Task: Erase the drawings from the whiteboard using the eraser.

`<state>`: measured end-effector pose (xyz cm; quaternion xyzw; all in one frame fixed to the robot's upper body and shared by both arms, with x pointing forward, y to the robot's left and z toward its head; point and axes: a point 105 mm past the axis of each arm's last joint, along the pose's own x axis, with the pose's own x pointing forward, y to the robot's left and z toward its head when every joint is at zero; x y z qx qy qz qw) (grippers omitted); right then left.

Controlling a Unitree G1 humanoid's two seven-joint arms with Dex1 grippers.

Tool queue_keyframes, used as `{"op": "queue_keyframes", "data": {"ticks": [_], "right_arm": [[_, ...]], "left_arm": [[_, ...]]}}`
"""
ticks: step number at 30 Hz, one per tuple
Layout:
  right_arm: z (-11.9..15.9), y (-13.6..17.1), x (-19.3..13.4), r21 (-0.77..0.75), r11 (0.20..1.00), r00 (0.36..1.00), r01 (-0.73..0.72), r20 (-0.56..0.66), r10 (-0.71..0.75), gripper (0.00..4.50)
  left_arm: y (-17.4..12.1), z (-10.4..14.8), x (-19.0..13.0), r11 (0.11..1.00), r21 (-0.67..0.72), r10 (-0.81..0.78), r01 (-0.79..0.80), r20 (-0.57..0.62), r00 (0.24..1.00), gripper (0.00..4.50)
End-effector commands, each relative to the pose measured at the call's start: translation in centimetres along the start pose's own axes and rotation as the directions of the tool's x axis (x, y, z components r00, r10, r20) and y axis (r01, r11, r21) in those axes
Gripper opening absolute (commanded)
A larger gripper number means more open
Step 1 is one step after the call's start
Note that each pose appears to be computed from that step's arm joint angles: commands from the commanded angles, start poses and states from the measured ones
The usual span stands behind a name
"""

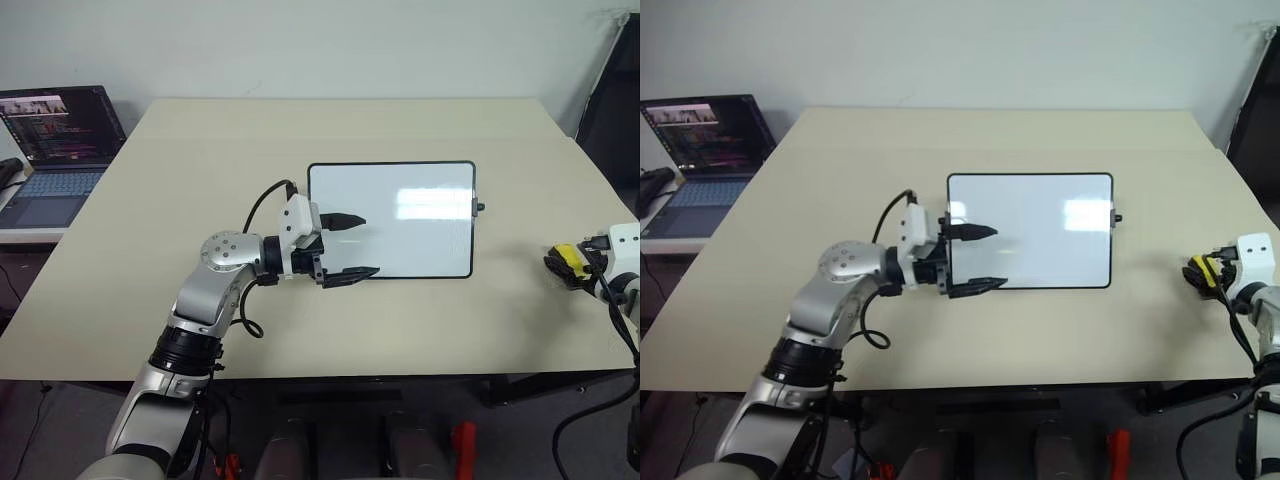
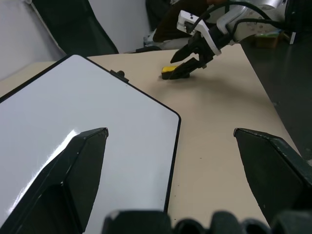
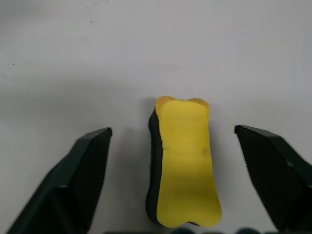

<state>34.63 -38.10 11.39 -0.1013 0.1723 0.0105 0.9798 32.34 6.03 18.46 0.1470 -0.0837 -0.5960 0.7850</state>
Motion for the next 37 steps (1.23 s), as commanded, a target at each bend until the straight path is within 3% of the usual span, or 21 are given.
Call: {"op": "queue_keyframes", "data": {"ticks": [1, 3, 7, 14, 21, 26, 30, 37], "right_arm": [[5.7, 0.9, -2.0, -0.027, 1.0, 0.974, 0.007, 0.226, -0.001, 4.48], [6.5, 2.4, -2.1, 0.007, 1.0, 0.952, 0.011, 0.306, -0.013, 4.48], [5.6, 5.0, -1.6, 0.121, 0.992, 0.918, 0.019, 0.39, -0.066, 4.48], [2.2, 8.8, 0.0, 0.151, 0.988, 0.931, -0.016, 0.362, -0.04, 4.48], [1.4, 9.2, 0.4, 0.221, 0.975, 0.916, 0.003, 0.391, -0.091, 4.48], [1.6, 10.7, 0.5, 0.239, 0.971, 0.902, -0.001, 0.42, -0.102, 4.48], [1.6, 11.4, 0.8, 0.252, 0.968, 0.9, -0.011, 0.424, -0.101, 4.48], [0.7, 11.2, 1.5, 0.304, 0.952, 0.902, 0.043, 0.397, -0.168, 4.48]], "left_arm": [[4.1, 0.2, -3.6, 0.948, 0.022, 0.317, -0.318, 0.039, 0.948, 4.5], [6.0, -0.8, -6.1, 0.872, -0.016, 0.489, -0.489, 0.045, 0.871, 4.5], [7.1, -3.3, -9.8, 0.733, -0.033, 0.679, -0.679, -0.024, 0.734, 4.5], [7.3, -7.9, -11.8, 0.545, 0.026, 0.833, -0.838, -0.136, 0.537, 4.5], [7.1, -9.2, -8.6, 0.517, -0.018, 0.85, -0.856, -0.107, 0.516, 4.5], [7.5, -10.1, -9.0, 0.435, 0.015, 0.897, -0.9, -0.09, 0.432, 4.5], [6.9, -10.4, -8.3, 0.433, 0.011, 0.899, -0.901, -0.074, 0.432, 4.5], [6.7, -11.5, -9.7, 0.381, 0.013, 0.92, -0.924, -0.099, 0.378, 4.5]]}}
